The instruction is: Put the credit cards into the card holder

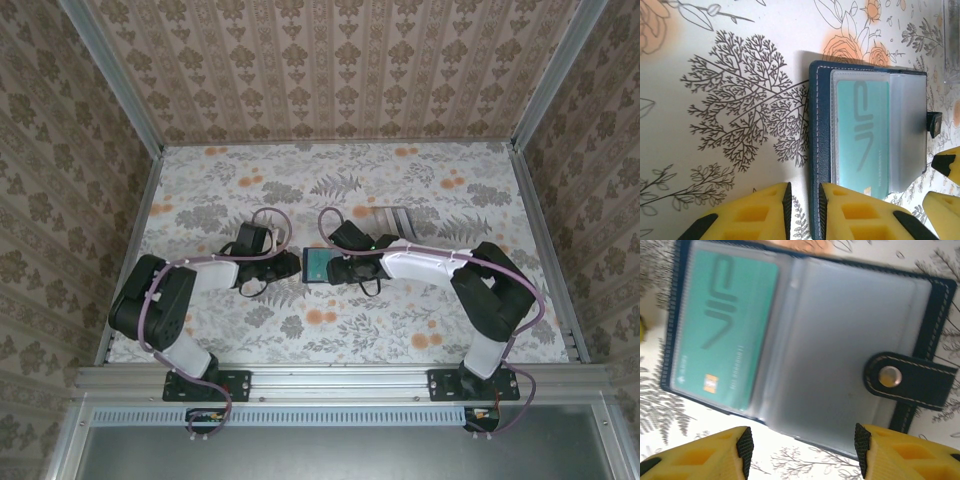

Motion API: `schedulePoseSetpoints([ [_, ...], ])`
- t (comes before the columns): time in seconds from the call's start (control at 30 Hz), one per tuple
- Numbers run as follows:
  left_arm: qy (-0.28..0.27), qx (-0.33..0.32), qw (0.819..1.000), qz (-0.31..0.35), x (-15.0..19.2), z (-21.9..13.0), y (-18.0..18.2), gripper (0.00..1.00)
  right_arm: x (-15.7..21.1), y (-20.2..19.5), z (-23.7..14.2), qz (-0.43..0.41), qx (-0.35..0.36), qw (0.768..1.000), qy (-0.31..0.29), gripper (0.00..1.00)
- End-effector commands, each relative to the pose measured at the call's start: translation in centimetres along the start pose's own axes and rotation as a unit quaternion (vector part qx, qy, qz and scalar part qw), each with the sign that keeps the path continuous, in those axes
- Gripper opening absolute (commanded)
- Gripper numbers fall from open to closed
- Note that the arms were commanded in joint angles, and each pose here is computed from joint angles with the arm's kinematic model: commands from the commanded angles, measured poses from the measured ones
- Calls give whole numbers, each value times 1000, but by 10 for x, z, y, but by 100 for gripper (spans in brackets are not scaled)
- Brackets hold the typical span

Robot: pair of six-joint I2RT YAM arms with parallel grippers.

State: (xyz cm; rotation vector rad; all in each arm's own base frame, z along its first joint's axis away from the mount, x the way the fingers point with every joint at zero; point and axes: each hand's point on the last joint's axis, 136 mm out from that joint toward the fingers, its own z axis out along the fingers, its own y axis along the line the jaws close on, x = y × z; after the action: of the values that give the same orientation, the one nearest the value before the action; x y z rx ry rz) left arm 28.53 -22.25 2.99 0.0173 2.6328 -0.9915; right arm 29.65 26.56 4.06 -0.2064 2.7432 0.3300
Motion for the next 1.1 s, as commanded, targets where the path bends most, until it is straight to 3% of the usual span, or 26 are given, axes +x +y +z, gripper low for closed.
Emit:
schedulePoseSetpoints([
  [0.0, 1, -17, 1000, 17, -1, -5, 0, 24, 6, -11, 3, 24, 21, 999, 16, 60],
  [0.5, 12, -5, 999, 33, 11, 4, -12, 22, 9, 3, 20, 31, -14, 999, 33, 59],
  [1.07, 21, -14, 999, 46, 9, 7, -17, 22, -6, 10, 10, 10, -19, 1000, 19, 48],
])
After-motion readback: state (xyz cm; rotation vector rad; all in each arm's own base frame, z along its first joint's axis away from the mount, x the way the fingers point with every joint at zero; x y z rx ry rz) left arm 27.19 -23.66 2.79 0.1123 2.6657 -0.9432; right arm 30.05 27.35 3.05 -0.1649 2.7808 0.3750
